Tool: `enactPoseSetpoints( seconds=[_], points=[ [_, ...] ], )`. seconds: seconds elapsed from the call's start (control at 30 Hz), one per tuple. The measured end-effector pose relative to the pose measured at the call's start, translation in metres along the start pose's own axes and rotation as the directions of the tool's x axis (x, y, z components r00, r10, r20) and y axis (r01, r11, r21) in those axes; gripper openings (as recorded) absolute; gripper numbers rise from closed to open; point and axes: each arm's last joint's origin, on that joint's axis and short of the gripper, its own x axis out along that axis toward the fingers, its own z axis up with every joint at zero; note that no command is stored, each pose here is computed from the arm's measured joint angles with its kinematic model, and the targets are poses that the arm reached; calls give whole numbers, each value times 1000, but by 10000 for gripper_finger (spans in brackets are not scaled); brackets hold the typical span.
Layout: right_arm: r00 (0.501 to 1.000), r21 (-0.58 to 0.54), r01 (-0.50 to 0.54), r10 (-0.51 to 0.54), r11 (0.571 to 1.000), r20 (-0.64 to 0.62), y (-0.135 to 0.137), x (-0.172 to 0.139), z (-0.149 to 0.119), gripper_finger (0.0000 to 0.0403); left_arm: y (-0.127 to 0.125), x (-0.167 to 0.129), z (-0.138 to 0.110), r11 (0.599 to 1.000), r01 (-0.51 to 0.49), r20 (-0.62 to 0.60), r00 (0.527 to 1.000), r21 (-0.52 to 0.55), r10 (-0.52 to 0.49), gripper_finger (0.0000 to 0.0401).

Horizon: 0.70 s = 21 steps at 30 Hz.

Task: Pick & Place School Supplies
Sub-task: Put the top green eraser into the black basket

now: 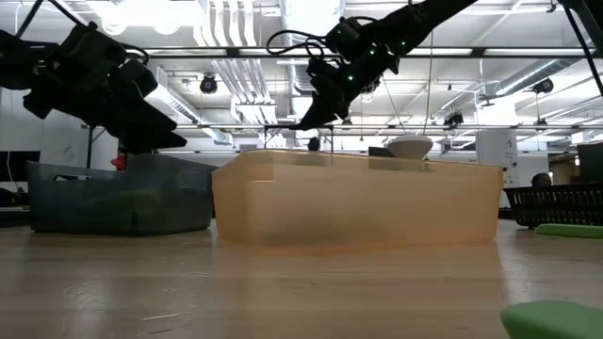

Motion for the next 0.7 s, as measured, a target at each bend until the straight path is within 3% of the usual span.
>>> enactPoseSetpoints(
  seconds=[0.7],
  points=[
    [999, 8, -13, 13, 1000, -50, 2, 2, -6, 123, 0, 0, -2, 1000, 0, -6, 1000, -1, 0, 259]
  ],
)
